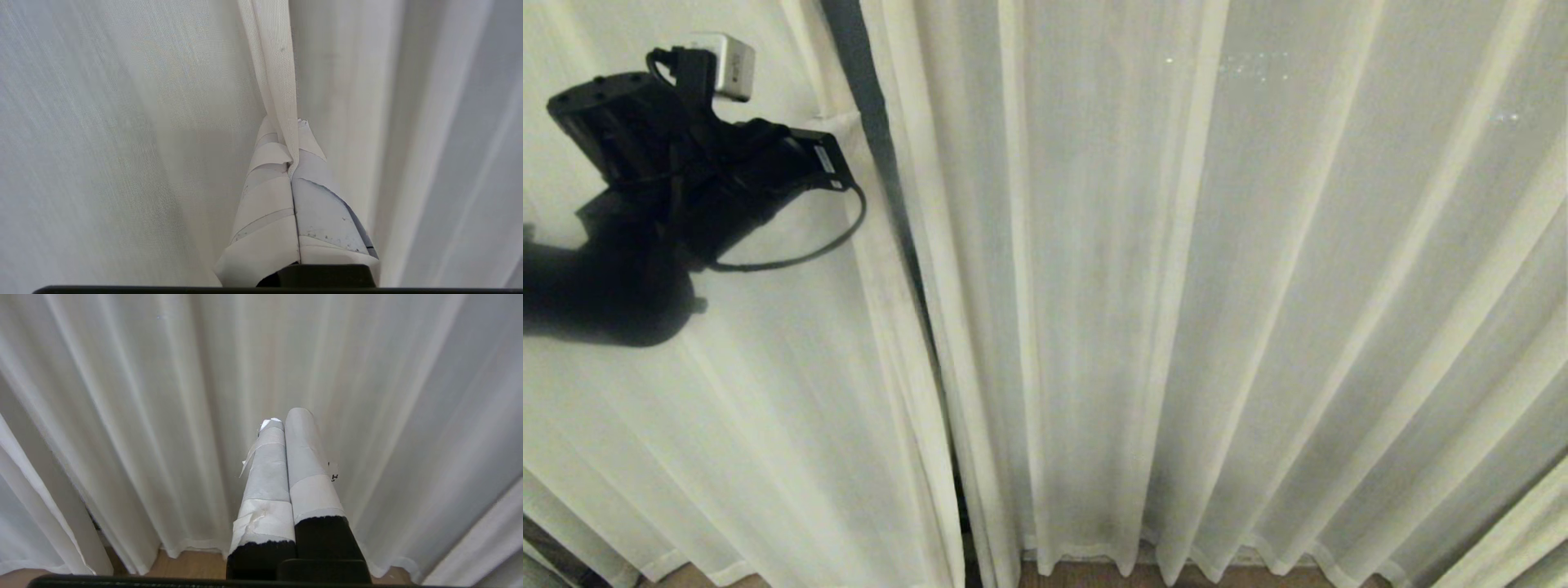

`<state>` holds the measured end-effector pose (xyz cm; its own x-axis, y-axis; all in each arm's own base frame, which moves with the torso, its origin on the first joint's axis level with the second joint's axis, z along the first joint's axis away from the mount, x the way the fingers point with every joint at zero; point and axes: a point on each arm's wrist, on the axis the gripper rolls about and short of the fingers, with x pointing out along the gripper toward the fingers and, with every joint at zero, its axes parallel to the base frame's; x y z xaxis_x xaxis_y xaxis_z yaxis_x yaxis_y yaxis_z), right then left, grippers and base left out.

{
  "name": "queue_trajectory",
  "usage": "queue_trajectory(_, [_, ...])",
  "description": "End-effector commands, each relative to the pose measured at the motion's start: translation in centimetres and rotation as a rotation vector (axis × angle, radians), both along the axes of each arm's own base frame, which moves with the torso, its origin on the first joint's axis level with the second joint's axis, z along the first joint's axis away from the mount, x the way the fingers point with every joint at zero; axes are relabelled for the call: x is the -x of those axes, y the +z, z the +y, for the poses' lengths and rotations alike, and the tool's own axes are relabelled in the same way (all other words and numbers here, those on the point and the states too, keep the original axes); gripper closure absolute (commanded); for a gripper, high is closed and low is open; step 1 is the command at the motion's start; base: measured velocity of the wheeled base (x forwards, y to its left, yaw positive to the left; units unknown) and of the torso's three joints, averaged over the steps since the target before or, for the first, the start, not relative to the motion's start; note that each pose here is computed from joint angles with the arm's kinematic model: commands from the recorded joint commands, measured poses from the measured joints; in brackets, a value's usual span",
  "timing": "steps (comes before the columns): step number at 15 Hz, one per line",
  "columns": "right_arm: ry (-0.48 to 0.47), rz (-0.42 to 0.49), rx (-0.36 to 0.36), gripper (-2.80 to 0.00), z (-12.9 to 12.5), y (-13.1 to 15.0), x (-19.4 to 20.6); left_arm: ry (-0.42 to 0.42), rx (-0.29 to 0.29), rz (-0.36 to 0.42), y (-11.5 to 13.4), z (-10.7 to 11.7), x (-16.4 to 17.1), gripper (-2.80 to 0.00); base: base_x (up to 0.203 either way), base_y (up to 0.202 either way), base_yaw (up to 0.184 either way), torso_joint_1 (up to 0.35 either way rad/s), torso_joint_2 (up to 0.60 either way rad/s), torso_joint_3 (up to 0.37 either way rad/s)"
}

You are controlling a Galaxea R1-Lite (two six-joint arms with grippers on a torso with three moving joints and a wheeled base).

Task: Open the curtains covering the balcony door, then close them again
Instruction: Close the inner curtains on both sides

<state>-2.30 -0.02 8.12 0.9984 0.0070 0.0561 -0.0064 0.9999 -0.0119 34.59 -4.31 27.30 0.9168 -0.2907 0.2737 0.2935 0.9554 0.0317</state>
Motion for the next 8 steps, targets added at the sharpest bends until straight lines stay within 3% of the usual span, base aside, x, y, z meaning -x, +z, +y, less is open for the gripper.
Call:
queue_trajectory(1, [0.001,-0.001,0.0,0.0,0.0,0.01,0.0,-0.003,0.0,0.0,-0.14,-0.07,-0.08,0.0,0.0,-0.181,0.005,0.005,0.0,0.003])
queue_trajectory(8, [0.001,-0.001,0.0,0.0,0.0,0.01,0.0,-0.003,0.0,0.001,-0.17,-0.07,-0.08,0.0,0.0,-0.183,0.004,0.003,0.0,0.004])
